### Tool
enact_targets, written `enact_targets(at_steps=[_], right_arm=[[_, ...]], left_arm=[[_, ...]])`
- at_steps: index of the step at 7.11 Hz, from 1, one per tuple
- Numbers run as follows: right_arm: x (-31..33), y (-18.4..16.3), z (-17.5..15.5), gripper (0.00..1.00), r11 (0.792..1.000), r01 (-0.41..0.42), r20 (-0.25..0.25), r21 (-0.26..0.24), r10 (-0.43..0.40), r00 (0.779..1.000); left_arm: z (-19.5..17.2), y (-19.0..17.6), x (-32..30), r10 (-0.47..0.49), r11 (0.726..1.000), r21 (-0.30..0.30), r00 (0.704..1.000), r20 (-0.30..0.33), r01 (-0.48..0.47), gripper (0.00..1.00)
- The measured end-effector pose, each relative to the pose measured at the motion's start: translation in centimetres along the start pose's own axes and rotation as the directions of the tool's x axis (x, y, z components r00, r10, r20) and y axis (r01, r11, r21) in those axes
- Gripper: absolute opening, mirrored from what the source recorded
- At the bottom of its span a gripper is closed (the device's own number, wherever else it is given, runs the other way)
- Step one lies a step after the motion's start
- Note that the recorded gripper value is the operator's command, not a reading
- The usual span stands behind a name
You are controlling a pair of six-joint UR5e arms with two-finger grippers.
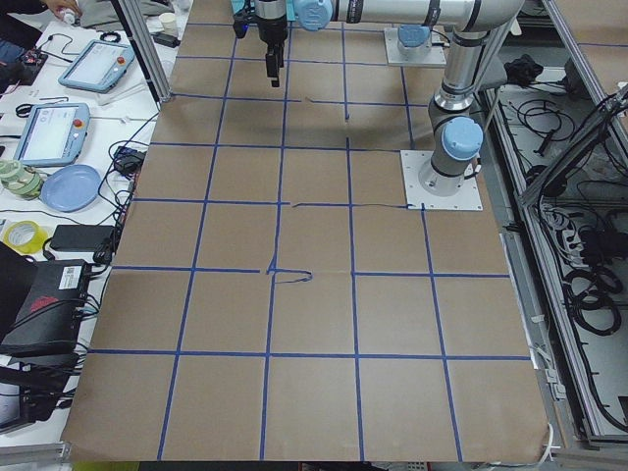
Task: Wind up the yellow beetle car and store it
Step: 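Grasp the car with the right gripper and lift it into the bin, then open the right gripper to drop the car in the bin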
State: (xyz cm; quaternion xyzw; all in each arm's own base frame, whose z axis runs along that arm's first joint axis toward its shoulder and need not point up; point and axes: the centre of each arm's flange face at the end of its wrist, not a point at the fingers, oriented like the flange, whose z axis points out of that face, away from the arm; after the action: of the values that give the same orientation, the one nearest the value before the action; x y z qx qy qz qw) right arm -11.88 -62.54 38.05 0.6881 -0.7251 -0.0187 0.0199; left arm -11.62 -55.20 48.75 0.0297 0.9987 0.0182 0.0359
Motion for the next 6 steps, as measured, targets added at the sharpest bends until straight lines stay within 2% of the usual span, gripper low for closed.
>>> enact_targets(at_steps=[2, 3, 5, 6], right_arm=[[1.0, 8.4, 5.4, 0.00, 0.997, 0.030, 0.061, 0.066, -0.034, 0.998], [1.1, 10.7, 8.0, 0.00, 0.994, 0.047, 0.084, 0.095, -0.055, 0.995], [0.6, 13.4, 12.1, 0.00, 0.992, 0.044, 0.105, 0.117, -0.057, 0.993], [0.2, 14.2, 13.7, 0.09, 0.992, 0.061, 0.087, 0.107, -0.070, 0.994]], left_arm=[[-0.1, 0.0, 0.0, -0.001, 1.000, 0.001, 1.000, -0.001, 0.001, 1.00], [-0.1, 0.0, 0.0, 0.000, 1.000, 0.001, 1.000, -0.001, 0.000, 1.00], [-0.1, 0.0, 0.0, 0.000, 1.000, 0.002, 1.000, -0.001, 0.000, 1.00], [-0.1, 0.0, 0.0, 0.000, 1.000, 0.002, 1.000, -0.001, 0.000, 1.00]])
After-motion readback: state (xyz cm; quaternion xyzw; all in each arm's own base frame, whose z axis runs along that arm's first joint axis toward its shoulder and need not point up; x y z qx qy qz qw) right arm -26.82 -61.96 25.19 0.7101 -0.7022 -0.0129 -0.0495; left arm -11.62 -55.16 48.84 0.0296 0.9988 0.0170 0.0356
